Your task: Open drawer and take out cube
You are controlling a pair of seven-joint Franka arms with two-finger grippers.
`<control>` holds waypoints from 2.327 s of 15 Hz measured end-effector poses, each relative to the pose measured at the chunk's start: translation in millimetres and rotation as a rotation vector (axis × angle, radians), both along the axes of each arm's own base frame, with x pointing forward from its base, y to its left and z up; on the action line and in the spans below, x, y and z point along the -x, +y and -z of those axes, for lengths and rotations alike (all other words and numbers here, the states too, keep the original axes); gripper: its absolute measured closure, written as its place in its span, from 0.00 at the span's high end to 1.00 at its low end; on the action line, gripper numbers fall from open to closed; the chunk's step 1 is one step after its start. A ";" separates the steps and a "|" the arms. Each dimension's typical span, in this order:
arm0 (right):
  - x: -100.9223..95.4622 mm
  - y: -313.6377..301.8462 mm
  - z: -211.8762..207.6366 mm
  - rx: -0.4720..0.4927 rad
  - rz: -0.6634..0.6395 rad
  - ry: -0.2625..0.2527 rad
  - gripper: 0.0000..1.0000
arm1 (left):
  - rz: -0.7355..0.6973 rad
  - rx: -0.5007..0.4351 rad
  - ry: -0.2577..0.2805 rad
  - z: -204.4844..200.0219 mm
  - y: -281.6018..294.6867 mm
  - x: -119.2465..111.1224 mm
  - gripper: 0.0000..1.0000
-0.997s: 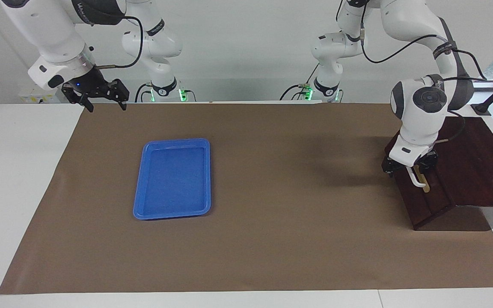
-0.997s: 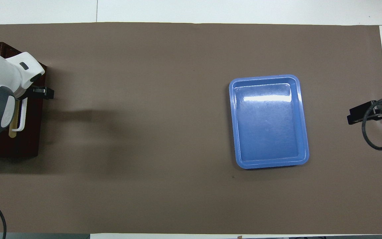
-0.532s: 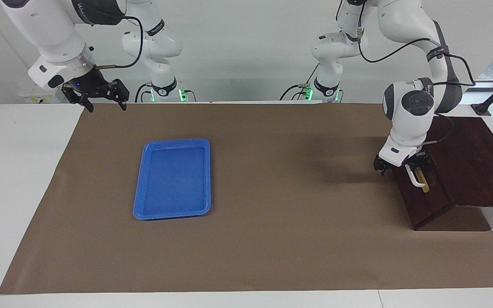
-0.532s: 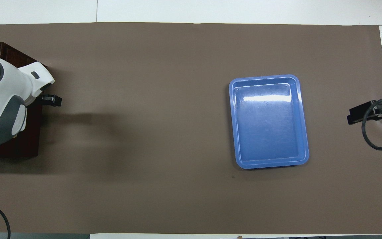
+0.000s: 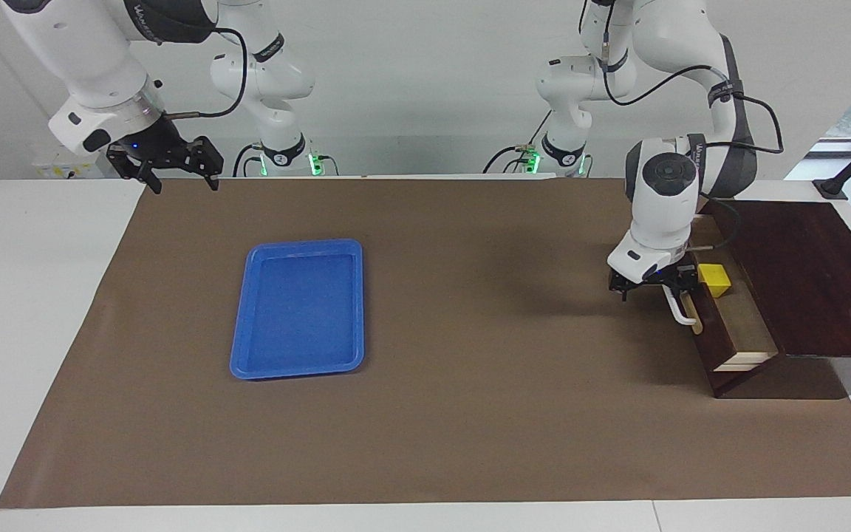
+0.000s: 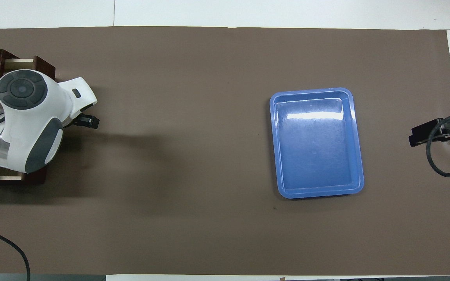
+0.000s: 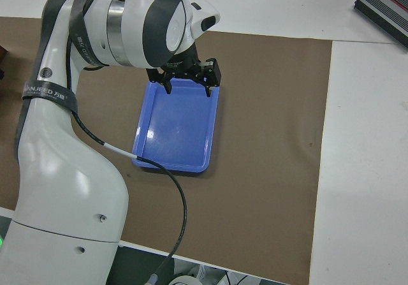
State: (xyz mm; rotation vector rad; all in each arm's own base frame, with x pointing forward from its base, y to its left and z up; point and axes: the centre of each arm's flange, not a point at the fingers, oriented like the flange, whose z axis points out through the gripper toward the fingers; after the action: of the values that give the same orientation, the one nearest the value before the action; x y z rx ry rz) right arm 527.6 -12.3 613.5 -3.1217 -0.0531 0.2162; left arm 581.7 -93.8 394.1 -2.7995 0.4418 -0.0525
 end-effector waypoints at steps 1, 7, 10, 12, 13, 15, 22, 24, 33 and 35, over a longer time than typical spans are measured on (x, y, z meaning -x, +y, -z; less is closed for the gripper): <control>0.0 0.0 0.0 0.000 0.000 0.000 1.00 | 0.009 -0.001 0.003 0.2 -5.8 1.4 1.00; 0.0 0.0 0.1 0.000 0.000 0.000 1.00 | 0.039 -0.009 0.019 1.3 -25.5 7.1 1.00; 0.0 0.1 0.2 0.000 0.000 0.000 1.00 | 0.038 -0.015 0.028 -1.4 -27.4 8.4 1.00; 0.0 0.1 0.2 0.000 0.000 0.000 1.00 | 0.033 -0.027 0.043 -11.2 -31.4 7.8 1.00; 0.0 0.1 0.2 0.000 0.000 0.000 1.00 | 0.031 -0.033 0.049 -20.0 -35.9 7.1 1.00; 0.0 0.3 0.2 0.000 -0.001 0.001 1.00 | 0.019 -0.021 0.061 -41.1 -48.2 7.2 1.00; 0.0 2.0 0.2 0.000 -0.004 0.001 1.00 | -0.092 0.123 0.069 -152.3 -52.1 21.3 1.00; 0.0 2.0 0.3 0.000 -0.004 0.001 1.00 | -0.139 0.135 0.052 -173.4 -30.5 26.7 1.00; -0.1 4.8 0.3 0.000 -0.009 0.001 1.00 | -0.884 0.224 -0.084 -193.1 78.9 22.9 1.00; -0.1 5.1 0.3 0.000 -0.010 0.001 1.00 | -1.018 0.231 -0.088 -186.6 96.1 23.6 1.00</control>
State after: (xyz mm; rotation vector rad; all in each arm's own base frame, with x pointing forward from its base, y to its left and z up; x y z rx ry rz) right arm 527.7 -7.2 613.3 -3.1223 -0.0680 0.2173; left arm 558.1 2.4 580.8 -2.8679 -1.0699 0.0017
